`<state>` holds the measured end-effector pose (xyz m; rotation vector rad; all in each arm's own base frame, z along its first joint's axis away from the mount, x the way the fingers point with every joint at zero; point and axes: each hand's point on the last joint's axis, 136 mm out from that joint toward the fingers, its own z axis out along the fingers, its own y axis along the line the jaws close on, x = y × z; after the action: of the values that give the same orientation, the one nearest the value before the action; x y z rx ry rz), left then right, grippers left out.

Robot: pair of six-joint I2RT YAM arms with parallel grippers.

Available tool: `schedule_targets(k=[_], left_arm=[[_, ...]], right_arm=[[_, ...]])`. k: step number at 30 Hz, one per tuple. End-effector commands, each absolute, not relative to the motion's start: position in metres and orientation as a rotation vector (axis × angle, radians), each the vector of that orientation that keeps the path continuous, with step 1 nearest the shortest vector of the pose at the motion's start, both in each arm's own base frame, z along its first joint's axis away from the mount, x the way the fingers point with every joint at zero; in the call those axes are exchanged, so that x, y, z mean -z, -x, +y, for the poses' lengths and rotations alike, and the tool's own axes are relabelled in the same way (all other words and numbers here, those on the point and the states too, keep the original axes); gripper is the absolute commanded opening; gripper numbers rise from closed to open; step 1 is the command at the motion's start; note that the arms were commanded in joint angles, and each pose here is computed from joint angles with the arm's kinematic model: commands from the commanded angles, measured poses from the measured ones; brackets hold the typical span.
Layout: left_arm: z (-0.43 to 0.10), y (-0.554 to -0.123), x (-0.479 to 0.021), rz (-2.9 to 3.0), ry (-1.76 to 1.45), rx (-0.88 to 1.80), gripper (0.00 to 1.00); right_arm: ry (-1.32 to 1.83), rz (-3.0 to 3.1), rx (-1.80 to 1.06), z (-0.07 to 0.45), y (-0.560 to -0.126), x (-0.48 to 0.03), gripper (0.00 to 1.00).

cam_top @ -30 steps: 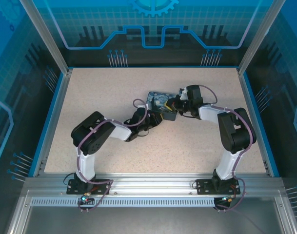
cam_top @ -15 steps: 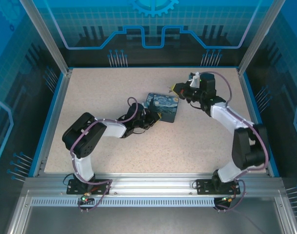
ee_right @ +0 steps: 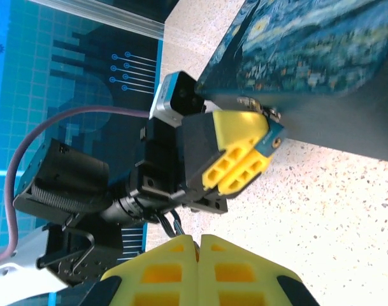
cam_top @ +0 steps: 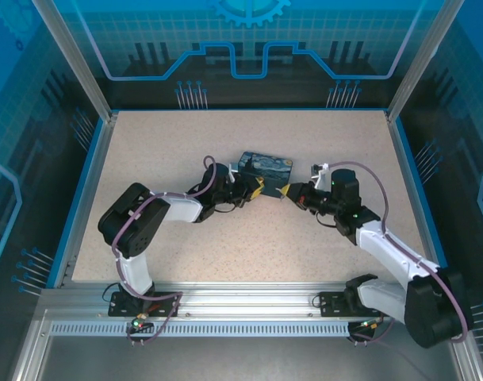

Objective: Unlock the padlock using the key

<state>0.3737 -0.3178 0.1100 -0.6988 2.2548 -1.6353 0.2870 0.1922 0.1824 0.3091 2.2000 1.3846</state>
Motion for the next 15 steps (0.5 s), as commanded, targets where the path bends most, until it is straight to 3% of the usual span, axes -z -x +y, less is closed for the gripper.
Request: schedule_targets(k=[1, 15], left_arm=[[-0.323, -0.378, -0.154, 2.101, 0.654, 1.832, 0.00], [-0.318, -0.379, -0.180, 1.912, 0.665, 1.978, 0.00]], right_arm=[[-0.321, 2.197, -1.371, 0.192, -0.282, -0.173, 0.00], [-0.442, 2.143, -1.438, 0.201, -0.298, -0.176, 0.00]])
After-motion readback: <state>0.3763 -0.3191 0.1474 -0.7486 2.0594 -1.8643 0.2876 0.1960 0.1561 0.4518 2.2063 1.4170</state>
